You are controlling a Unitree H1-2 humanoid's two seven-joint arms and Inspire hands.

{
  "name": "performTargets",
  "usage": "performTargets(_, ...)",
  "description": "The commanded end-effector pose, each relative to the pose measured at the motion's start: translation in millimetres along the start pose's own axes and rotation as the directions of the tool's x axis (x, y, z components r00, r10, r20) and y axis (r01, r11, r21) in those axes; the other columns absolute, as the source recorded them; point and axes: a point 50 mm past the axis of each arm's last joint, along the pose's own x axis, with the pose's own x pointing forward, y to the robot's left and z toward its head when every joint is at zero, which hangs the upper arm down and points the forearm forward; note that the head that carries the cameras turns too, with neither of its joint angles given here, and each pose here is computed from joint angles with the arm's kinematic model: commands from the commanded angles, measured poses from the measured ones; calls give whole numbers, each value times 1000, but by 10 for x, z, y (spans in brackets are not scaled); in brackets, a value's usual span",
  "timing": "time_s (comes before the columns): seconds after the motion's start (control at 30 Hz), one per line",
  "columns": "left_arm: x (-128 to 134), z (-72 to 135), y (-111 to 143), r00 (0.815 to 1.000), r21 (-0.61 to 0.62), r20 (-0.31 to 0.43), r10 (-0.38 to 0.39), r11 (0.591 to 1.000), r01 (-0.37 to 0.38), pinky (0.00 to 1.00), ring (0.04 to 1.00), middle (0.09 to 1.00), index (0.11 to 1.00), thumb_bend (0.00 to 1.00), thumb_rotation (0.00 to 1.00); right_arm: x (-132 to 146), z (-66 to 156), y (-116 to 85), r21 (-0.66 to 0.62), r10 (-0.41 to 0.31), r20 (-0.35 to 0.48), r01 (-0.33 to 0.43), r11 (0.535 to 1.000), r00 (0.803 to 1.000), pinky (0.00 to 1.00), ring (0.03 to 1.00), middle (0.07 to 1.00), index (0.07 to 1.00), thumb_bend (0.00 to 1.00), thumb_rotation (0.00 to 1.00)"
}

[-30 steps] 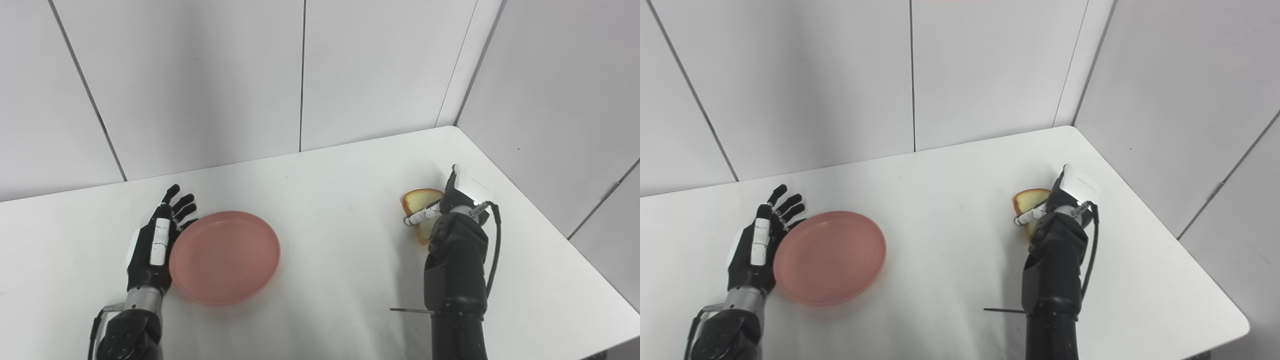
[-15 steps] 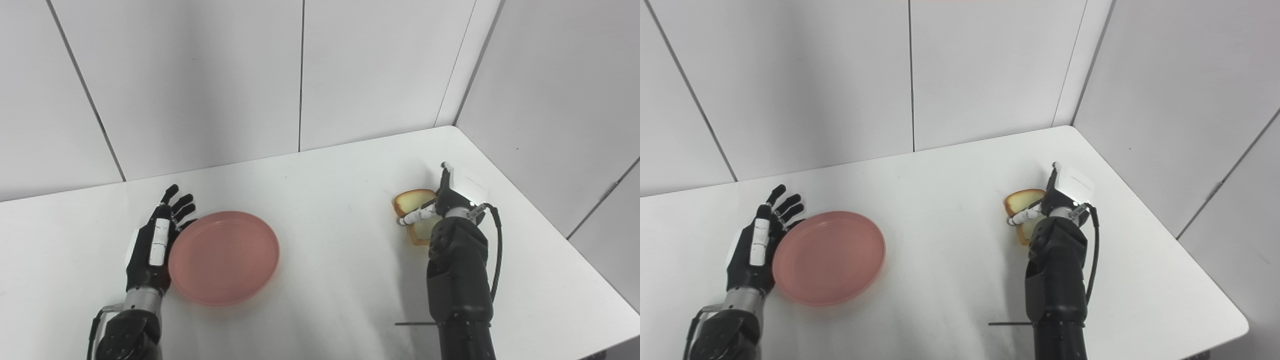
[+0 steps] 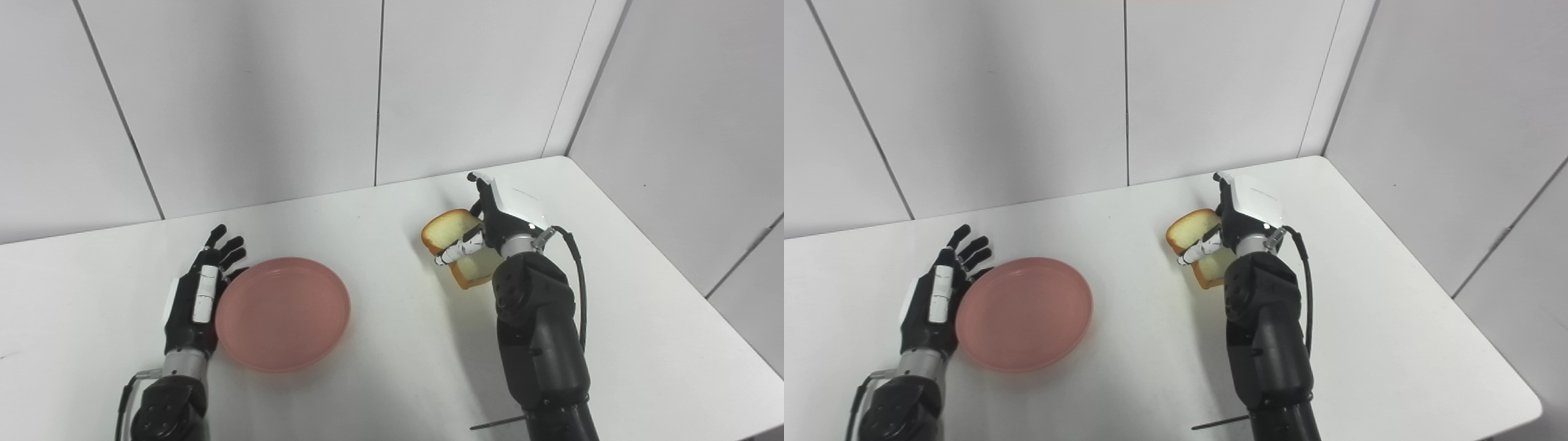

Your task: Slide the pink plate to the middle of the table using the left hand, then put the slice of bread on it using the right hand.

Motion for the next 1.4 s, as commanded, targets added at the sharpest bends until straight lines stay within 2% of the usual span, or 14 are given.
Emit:
performTargets(0.0, -192, -282, -193, 998, -24, -68, -2, 1000, 1, 692, 839, 844, 882, 957, 920, -5, 242, -277, -12, -90, 100, 92, 996, 991, 174, 265, 482, 846, 547, 0)
performTargets(0.2, -164, -325, -330, 998, -33, -68, -2, 999, 0, 687, 837, 848, 882, 960, 923, -51, 510, -237, -52, -65, 212, 77, 996, 975, 177, 267, 483, 849, 546, 0)
performTargets(0.47, -132, -369, -514, 998, -10, -70, 4, 1000, -5, 731, 827, 851, 893, 919, 938, -104, 836, 19, -41, -7, 302, 20, 999, 953, 172, 271, 483, 852, 547, 0)
performTargets(0.63, -108, -381, -641, 998, -12, -62, 7, 1000, -8, 734, 825, 846, 884, 976, 988, -97, 1083, 178, -28, 45, 357, -38, 999, 933, 189, 293, 487, 853, 549, 0)
performTargets(0.7, -93, -381, -681, 998, -8, -58, 9, 1000, -10, 762, 801, 829, 879, 992, 999, -95, 1164, 221, -32, 55, 377, -47, 998, 924, 187, 288, 483, 856, 553, 0)
performTargets(0.8, -73, -372, -724, 998, -14, -59, 13, 1000, -14, 739, 811, 834, 891, 1000, 1000, -105, 1286, 301, -44, 64, 401, -50, 998, 914, 189, 290, 484, 854, 549, 0)
performTargets(0.9, -63, -365, -738, 998, -23, -55, 19, 1000, -20, 715, 812, 834, 892, 1000, 1000, -118, 1347, 380, -16, 83, 415, -84, 996, 906, 212, 327, 489, 859, 549, 0)
performTargets(1.03, -58, -348, -703, 999, -3, -46, 22, 1000, -22, 698, 801, 833, 899, 1000, 1000, -118, 1373, 483, -21, 96, 437, -97, 995, 894, 215, 309, 484, 852, 548, 0)
performTargets(1.07, -60, -341, -682, 999, -1, -48, 23, 1000, -23, 699, 800, 833, 900, 1000, 1000, -117, 1382, 513, -22, 103, 436, -104, 994, 894, 216, 307, 484, 853, 548, 0)
performTargets(1.17, -74, -330, -632, 998, 1, -51, 24, 1000, -24, 698, 807, 836, 897, 1000, 1000, -115, 1397, 571, -6, 124, 430, -134, 991, 894, 210, 298, 489, 972, 543, 0)
performTargets(1.3, -86, -319, -592, 999, 2, -47, 25, 1000, -25, 688, 805, 836, 888, 1000, 1000, -110, 1450, 607, 13, 132, 430, -152, 988, 893, 199, 289, 487, 981, 544, 0)
performTargets(1.37, -87, -301, -580, 999, 3, -46, 27, 1000, -27, 681, 806, 837, 886, 1000, 1000, -111, 1482, 611, 10, 135, 427, -155, 988, 894, 184, 278, 485, 956, 546, 0)
